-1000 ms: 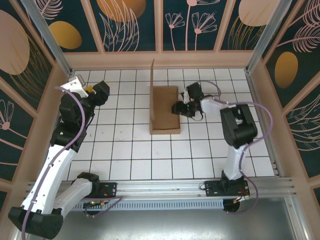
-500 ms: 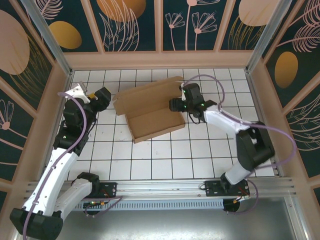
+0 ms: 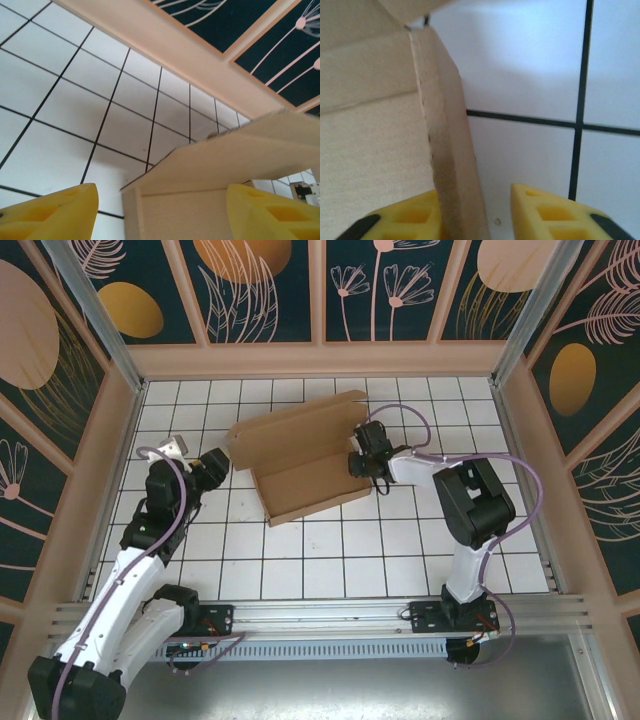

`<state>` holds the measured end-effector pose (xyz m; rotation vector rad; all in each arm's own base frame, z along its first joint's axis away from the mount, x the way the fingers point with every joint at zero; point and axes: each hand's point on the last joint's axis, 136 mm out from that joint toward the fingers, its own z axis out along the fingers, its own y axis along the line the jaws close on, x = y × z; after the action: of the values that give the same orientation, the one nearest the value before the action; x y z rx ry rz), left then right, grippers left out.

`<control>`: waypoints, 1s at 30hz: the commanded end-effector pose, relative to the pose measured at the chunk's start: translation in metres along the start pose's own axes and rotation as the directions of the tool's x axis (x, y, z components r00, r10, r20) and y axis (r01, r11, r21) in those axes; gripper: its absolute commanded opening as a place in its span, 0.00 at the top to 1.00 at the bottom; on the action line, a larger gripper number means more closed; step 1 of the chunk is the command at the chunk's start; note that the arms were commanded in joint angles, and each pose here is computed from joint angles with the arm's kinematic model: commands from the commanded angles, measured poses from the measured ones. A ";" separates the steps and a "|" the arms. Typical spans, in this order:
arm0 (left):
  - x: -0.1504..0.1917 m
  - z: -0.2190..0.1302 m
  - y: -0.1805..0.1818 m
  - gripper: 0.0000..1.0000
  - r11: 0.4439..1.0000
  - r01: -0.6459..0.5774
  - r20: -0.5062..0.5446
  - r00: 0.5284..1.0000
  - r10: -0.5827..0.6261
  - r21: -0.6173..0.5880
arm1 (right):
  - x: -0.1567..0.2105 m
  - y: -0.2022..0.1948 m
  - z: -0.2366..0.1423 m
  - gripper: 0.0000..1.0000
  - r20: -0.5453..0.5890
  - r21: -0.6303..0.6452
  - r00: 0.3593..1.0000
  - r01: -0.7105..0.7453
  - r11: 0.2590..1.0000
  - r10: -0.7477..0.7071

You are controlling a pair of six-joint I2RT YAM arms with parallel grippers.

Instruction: Fold the paper box

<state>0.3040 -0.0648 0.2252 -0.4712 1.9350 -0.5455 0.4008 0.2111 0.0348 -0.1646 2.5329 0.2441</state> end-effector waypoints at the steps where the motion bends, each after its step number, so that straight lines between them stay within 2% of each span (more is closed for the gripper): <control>1: 0.010 0.001 0.010 0.33 0.997 -0.071 -0.045 0.997 0.069 -0.042 | -0.016 -0.009 -0.014 0.73 0.096 0.043 0.988 -0.130 0.991 0.125; 5: 0.018 0.001 0.022 0.32 0.986 -0.138 -0.086 0.988 0.130 -0.091 | -0.011 -0.012 -0.020 0.75 0.110 0.032 0.972 -0.214 0.976 0.210; 6: 0.018 0.001 0.023 0.32 0.985 -0.142 -0.084 0.987 0.134 -0.096 | -0.011 -0.012 -0.023 0.73 0.115 0.025 0.966 -0.235 0.972 0.231; 9: 0.013 -0.001 0.024 0.32 0.979 -0.168 -0.079 0.984 0.159 -0.118 | -0.014 -0.010 -0.036 0.62 0.154 -0.031 0.942 -0.296 0.955 0.297; 11: 0.007 -0.003 0.015 0.30 0.977 -0.196 -0.074 0.979 0.190 -0.089 | -0.020 -0.005 -0.046 0.49 0.184 -0.090 0.926 -0.317 0.944 0.328; 15: -0.008 -0.003 0.004 0.27 0.967 -0.247 -0.023 0.969 0.246 -0.061 | -0.033 -0.002 -0.072 0.39 0.251 -0.164 0.916 -0.278 0.947 0.312; 17: -0.012 -0.003 0.006 0.29 0.966 -0.248 0.020 0.968 0.250 -0.067 | -0.035 -0.002 -0.082 0.38 0.269 -0.205 0.919 -0.239 0.949 0.289; 19: -0.017 -0.002 0.010 0.31 0.981 -0.176 0.077 0.980 0.183 -0.083 | -0.034 -0.001 -0.090 0.37 0.285 -0.230 0.922 -0.199 0.953 0.261; 20: -0.015 0.000 0.006 0.28 0.980 -0.189 0.081 0.978 0.193 -0.054 | -0.035 -0.001 -0.093 0.37 0.297 -0.228 0.923 -0.182 0.956 0.246; 23: -0.011 0.009 0.002 0.27 0.973 -0.230 0.080 0.970 0.231 -0.016 | -0.040 0.001 -0.104 0.40 0.335 -0.262 0.918 -0.127 0.957 0.214; 25: -0.017 0.014 0.005 0.31 0.969 -0.241 0.107 0.964 0.245 -0.048 | -0.048 -0.001 -0.115 0.44 0.384 -0.275 0.899 -0.106 0.956 0.210; 28: -0.030 0.018 0.012 0.39 0.961 -0.248 0.151 0.952 0.265 -0.121 | -0.060 -0.014 -0.122 0.48 0.432 -0.195 0.884 -0.105 0.975 0.181; 30: -0.035 0.025 0.014 0.45 0.957 -0.247 0.153 0.951 0.269 -0.151 | -0.063 -0.013 -0.125 0.49 0.464 -0.177 0.877 -0.046 0.983 0.124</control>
<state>0.3265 -0.0488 0.2120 -0.3037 1.9257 -0.2692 0.3790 0.1812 0.1453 0.0173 2.1351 0.5240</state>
